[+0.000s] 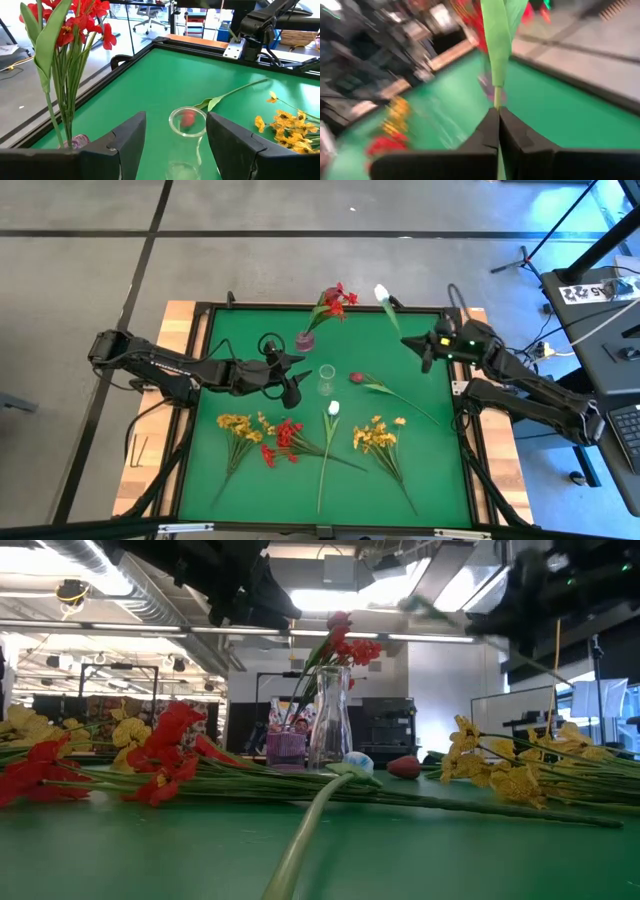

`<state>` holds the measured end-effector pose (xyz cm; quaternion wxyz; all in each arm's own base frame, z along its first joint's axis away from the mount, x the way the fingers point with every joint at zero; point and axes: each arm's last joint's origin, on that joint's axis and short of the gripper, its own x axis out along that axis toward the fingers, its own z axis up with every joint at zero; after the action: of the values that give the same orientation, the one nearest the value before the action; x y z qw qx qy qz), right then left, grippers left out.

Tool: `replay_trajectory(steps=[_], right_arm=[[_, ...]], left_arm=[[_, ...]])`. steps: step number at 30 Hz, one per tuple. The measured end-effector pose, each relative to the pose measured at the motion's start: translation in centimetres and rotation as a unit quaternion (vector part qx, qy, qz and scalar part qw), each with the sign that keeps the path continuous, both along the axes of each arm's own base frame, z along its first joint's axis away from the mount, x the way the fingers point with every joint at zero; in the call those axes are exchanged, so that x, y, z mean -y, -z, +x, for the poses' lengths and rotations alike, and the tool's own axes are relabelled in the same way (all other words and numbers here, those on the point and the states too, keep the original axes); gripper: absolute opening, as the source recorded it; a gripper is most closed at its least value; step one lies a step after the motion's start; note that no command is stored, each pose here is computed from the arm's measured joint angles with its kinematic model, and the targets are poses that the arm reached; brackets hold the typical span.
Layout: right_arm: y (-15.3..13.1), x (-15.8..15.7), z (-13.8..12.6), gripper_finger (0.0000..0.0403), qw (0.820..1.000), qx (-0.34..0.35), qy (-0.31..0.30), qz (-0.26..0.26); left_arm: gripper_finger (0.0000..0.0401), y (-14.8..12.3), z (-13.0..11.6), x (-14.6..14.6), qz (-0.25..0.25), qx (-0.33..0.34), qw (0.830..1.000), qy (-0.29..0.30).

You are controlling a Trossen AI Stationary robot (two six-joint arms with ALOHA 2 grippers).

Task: Sort flowers into vase by color
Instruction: Put the top white flower into the transparent vase

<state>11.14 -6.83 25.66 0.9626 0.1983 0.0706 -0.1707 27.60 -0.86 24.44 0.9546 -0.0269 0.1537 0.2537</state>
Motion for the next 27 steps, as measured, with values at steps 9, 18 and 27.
replay_trajectory(steps=[9,18,27], right_arm=[[-2.7,-0.7,-0.1,0.0000,0.987,0.122,-0.090,-0.051],[-4.7,-1.5,1.9,0.0000,0.954,0.221,-0.155,-0.128],[-4.5,-2.9,6.5,0.0000,0.931,0.272,-0.131,-0.204]], left_arm=[[0.0204,0.0,0.0,0.0,-0.010,0.006,1.000,-0.004],[0.0204,-0.1,0.0,0.0,-0.021,0.016,1.000,-0.008],[0.0204,-0.1,0.0,0.0,-0.022,0.017,1.000,-0.008]])
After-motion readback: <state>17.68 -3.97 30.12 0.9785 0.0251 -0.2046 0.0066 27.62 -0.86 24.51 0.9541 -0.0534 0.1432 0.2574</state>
